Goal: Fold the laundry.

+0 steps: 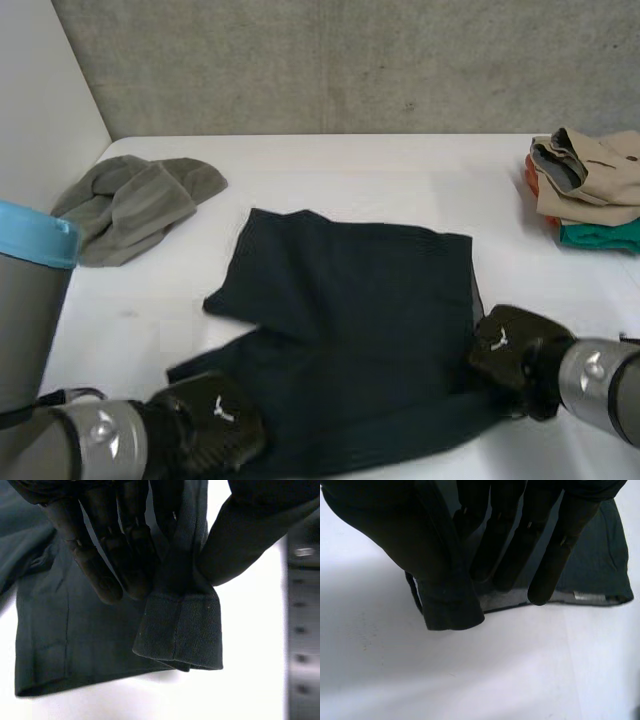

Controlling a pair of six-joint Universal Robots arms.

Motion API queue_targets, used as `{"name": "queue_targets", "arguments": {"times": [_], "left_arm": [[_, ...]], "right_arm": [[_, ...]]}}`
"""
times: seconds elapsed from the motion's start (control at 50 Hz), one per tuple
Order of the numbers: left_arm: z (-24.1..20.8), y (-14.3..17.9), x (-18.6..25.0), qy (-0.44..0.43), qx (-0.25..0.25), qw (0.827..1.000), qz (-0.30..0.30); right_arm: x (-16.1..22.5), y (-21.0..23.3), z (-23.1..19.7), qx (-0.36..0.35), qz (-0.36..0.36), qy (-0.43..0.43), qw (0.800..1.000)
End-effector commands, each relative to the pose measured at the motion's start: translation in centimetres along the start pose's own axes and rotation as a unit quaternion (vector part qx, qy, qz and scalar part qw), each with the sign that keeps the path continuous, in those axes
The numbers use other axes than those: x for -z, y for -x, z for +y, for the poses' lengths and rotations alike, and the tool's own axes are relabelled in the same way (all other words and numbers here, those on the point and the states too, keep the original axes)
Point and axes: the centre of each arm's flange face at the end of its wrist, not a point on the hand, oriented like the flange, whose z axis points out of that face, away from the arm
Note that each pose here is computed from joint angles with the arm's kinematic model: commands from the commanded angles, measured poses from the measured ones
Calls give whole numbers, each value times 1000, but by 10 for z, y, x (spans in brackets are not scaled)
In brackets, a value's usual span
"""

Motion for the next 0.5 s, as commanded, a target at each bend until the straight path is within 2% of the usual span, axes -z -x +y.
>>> {"name": "queue_targets", "arguments": {"times": [0.02,0.04,0.1,0.12,0.2,0.34,0.42,0.5], "left_arm": [[-26,31,-2,-73,-26,995,-70],[-33,49,-14,-92,-31,989,-110],[-45,79,-31,-124,-37,977,-172],[-53,96,-42,-141,-43,968,-205],[-74,129,-65,-184,-55,945,-264],[-105,175,-124,-252,-78,909,-323],[-110,190,-155,-261,-74,900,-342],[-115,196,-165,-260,-58,894,-361]], "right_arm": [[-16,-16,-4,-6,47,-40,998],[-26,-25,-7,-26,66,-52,996],[-43,-43,-12,-55,101,-73,991],[-55,-52,-14,-72,122,-80,987],[-87,-76,-14,-108,187,-81,973],[-133,-109,-32,-108,303,-150,935],[-171,-116,-35,-95,350,-183,914],[-191,-123,-29,-96,401,-170,895]]}}
